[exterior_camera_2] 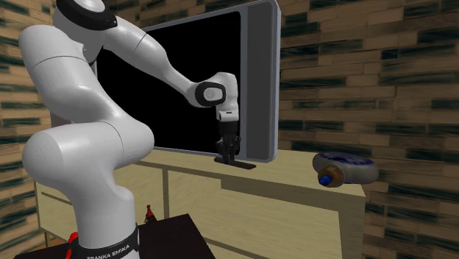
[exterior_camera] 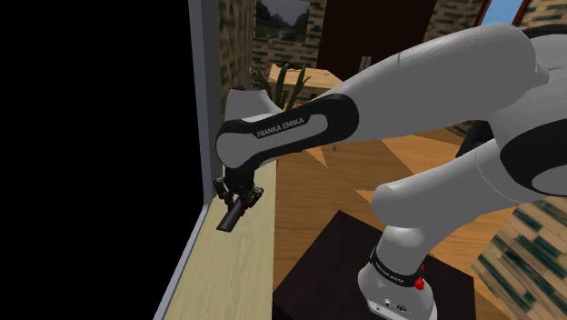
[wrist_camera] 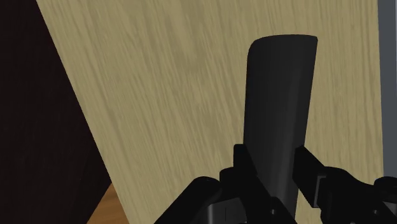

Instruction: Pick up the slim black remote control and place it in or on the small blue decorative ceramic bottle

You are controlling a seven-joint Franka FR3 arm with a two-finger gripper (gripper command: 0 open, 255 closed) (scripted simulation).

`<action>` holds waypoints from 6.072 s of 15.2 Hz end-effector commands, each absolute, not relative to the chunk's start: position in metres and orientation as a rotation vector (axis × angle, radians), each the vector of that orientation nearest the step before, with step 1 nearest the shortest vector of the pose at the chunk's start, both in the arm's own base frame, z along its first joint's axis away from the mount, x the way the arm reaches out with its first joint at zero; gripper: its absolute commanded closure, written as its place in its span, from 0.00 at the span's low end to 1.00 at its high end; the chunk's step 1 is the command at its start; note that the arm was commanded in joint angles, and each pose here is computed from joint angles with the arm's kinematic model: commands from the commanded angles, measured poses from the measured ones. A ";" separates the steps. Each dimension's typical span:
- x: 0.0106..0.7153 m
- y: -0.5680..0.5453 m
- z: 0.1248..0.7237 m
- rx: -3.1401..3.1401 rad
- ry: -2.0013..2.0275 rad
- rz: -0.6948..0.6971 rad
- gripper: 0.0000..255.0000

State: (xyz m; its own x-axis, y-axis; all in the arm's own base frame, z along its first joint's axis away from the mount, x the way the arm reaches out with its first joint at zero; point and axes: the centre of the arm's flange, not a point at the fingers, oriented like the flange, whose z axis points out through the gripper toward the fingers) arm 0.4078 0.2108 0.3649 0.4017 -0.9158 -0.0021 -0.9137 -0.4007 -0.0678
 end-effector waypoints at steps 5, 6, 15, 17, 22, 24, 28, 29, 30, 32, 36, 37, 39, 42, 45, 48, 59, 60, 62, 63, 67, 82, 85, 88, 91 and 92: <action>0.417 0.213 0.383 -2.563 1.678 -0.067 1.00; 0.417 0.213 0.388 -2.563 1.678 -0.067 1.00; 0.417 0.213 0.436 -2.563 1.678 -0.067 1.00; 0.417 0.213 0.446 -2.563 1.678 -0.067 1.00; 0.417 0.213 0.473 -2.563 1.678 -0.067 1.00; 0.417 0.213 0.483 -2.563 1.678 -0.067 1.00; 0.417 0.213 0.504 -2.563 1.678 -0.067 1.00; 0.417 0.213 0.509 -2.563 1.678 -0.067 1.00; 0.417 0.213 0.510 -2.563 1.678 -0.067 1.00; 0.431 0.190 0.509 -2.563 1.678 -0.067 1.00; 0.457 0.145 0.508 -2.563 1.678 -0.067 1.00; 0.463 0.133 0.507 -2.563 1.678 -0.067 1.00; 0.477 0.110 0.507 -2.563 1.678 -0.067 1.00; 0.496 0.076 0.506 -2.563 1.678 -0.067 1.00; 0.516 0.042 0.505 -2.563 1.678 -0.067 1.00; 0.536 0.007 0.504 -2.563 1.678 -0.067 1.00; 0.605 -0.112 0.495 -2.563 1.678 -0.067 1.00; 0.605 -0.112 0.489 -2.563 1.678 -0.067 1.00; 0.605 -0.112 0.479 -2.563 1.678 -0.067 1.00; 0.605 -0.112 0.474 -2.563 1.678 -0.067 1.00; 0.605 -0.112 0.452 -2.563 1.678 -0.067 1.00; 0.607 -0.110 0.440 -2.564 1.678 -0.067 0.00; 0.603 -0.113 0.466 -2.563 1.678 -0.067 0.00; 0.601 -0.114 0.490 -2.563 1.678 -0.067 0.00; 0.601 -0.114 0.490 -2.563 1.678 -0.067 0.00; 0.601 -0.114 0.490 -2.563 1.678 -0.067 0.00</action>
